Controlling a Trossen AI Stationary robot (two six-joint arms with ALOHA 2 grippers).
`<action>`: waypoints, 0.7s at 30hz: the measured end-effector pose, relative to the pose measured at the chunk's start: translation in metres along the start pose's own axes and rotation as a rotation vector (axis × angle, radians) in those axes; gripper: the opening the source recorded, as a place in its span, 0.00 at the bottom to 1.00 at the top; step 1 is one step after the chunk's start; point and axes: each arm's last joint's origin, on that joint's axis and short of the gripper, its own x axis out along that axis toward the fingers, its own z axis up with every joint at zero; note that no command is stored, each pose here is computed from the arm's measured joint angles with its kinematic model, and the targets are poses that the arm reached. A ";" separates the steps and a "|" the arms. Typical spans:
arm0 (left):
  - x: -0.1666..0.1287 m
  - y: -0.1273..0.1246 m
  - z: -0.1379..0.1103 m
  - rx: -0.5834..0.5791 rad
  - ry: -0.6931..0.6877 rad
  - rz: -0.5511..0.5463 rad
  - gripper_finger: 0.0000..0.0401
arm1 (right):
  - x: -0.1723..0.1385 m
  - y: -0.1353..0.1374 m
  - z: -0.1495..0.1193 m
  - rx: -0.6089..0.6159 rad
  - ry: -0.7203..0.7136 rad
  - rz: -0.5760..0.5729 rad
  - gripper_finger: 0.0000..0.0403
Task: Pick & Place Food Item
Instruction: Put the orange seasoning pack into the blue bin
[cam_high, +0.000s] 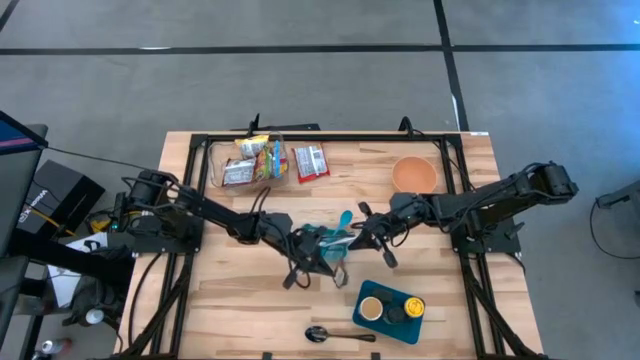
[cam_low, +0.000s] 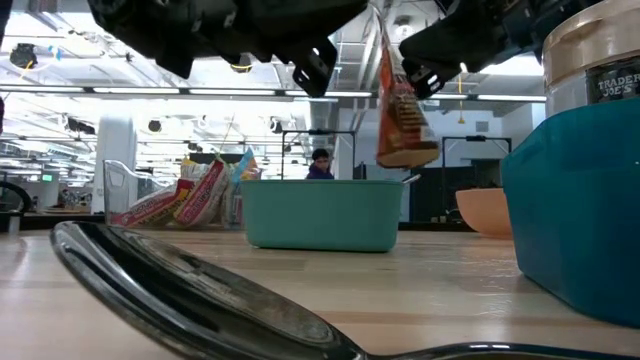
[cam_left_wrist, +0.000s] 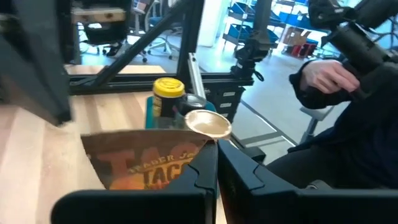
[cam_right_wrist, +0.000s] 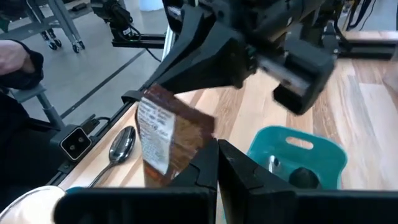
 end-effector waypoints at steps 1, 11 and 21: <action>0.000 0.000 0.000 0.001 -0.003 0.000 0.00 | 0.000 0.001 -0.001 0.007 0.006 0.003 0.00; 0.000 -0.001 0.001 0.004 -0.009 -0.004 0.00 | 0.002 0.004 -0.001 0.002 -0.001 0.016 0.18; 0.001 -0.003 0.001 0.004 -0.008 -0.010 0.00 | 0.002 0.004 0.008 -0.056 -0.085 0.015 0.42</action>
